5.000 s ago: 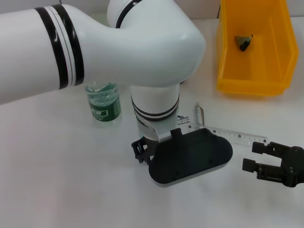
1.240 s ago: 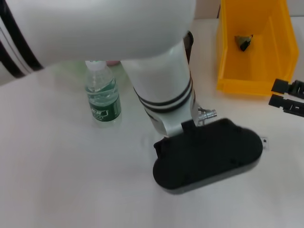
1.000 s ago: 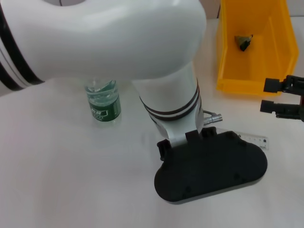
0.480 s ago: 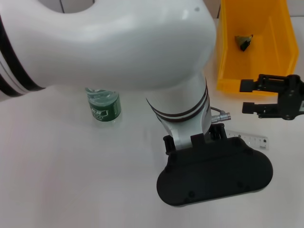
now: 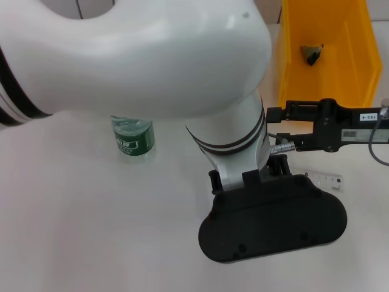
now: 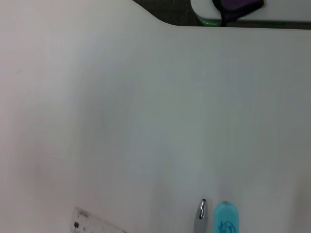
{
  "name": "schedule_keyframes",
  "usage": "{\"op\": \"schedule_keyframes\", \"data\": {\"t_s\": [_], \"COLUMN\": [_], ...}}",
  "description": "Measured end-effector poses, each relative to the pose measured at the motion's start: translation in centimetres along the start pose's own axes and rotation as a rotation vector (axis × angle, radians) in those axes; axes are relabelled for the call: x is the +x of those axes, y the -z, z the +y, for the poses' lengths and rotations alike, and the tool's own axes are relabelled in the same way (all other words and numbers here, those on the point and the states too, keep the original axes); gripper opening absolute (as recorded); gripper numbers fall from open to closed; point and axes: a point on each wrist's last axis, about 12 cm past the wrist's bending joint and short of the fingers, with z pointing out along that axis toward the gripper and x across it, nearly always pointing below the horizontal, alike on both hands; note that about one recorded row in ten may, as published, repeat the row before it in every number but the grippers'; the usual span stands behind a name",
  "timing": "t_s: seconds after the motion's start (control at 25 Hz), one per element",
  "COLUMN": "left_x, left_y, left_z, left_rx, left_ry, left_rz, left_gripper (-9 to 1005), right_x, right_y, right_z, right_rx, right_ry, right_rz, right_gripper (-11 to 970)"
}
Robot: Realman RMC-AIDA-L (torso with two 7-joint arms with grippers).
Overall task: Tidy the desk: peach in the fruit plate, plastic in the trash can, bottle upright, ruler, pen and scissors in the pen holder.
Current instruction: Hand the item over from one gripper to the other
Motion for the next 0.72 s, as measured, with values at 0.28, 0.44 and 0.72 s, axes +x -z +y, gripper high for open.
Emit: {"op": "schedule_keyframes", "data": {"t_s": [0.28,0.44,0.72], "left_x": [-0.2,-0.2,-0.5], "left_y": [0.0,0.0,0.0], "left_z": [0.1,0.2,0.2], "left_rx": [0.000,-0.002,0.001], "left_ry": [-0.012,-0.015,-0.024], "left_rz": [0.008,0.008,0.006], "left_gripper": [230,233,238], "right_x": [0.0,-0.1,-0.1], "right_y": [-1.9,-2.6,-3.1], "right_z": [0.2,0.3,0.3], "right_rx": [0.013,0.024,0.030], "right_ry": [0.009,0.019,0.020], "right_rz": [0.032,0.038,0.046], "right_gripper": [748,721,674]}}
